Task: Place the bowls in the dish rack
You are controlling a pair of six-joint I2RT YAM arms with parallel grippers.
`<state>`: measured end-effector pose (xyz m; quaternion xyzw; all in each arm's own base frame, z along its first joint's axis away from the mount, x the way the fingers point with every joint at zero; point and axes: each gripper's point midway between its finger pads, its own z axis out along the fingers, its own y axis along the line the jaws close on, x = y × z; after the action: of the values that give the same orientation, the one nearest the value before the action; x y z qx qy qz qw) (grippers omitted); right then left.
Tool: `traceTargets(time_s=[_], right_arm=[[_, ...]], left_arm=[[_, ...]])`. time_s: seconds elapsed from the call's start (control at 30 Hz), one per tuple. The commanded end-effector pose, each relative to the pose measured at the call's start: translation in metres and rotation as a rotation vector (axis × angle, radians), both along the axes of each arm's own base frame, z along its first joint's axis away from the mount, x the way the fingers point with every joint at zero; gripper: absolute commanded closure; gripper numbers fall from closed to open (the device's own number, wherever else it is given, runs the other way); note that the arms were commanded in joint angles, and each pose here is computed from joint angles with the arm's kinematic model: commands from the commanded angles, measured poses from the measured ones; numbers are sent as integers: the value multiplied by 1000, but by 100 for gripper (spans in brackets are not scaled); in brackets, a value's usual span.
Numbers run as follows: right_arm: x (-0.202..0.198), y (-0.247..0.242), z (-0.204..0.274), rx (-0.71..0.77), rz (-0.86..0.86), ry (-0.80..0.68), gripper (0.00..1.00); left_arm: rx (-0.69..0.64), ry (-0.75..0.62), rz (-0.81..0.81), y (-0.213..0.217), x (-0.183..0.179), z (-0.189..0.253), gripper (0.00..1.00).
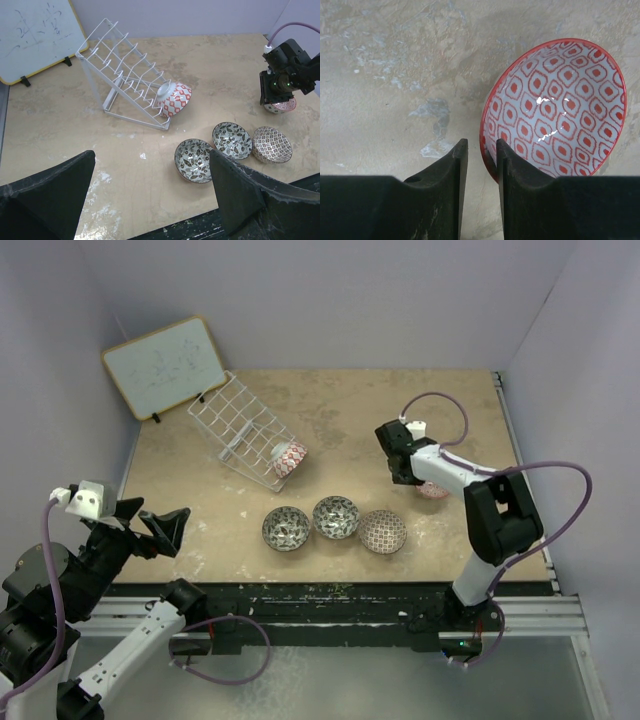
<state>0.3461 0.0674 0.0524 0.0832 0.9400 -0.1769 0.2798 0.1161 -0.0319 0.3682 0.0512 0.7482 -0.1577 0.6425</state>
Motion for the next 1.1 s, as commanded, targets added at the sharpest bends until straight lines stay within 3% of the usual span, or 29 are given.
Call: traceTargets(time_s=[0.0, 0.2, 0.33, 0.43, 0.63, 0.9, 1.07], right_arm=[[1, -7, 0, -15, -12, -11, 70], [1, -7, 10, -3, -16, -32, 100], [10, 4, 50, 86, 7, -146, 100], [24, 33, 101, 263, 95, -299, 100], [18, 116, 232, 822, 391, -711, 100], [-22, 168, 316, 1427, 680, -1047, 100], [-32, 189, 333, 1648, 771, -1146, 100]], left_arm=[[-7, -7, 6, 1, 0, 4, 1], [-9, -5, 4, -1, 2, 4, 1], [-9, -7, 3, -1, 2, 5, 1], [-11, -10, 2, -1, 2, 7, 1], [-11, -16, -3, -2, 3, 12, 1], [-11, -28, -5, -2, 3, 18, 1], [-10, -30, -3, -2, 3, 18, 1]])
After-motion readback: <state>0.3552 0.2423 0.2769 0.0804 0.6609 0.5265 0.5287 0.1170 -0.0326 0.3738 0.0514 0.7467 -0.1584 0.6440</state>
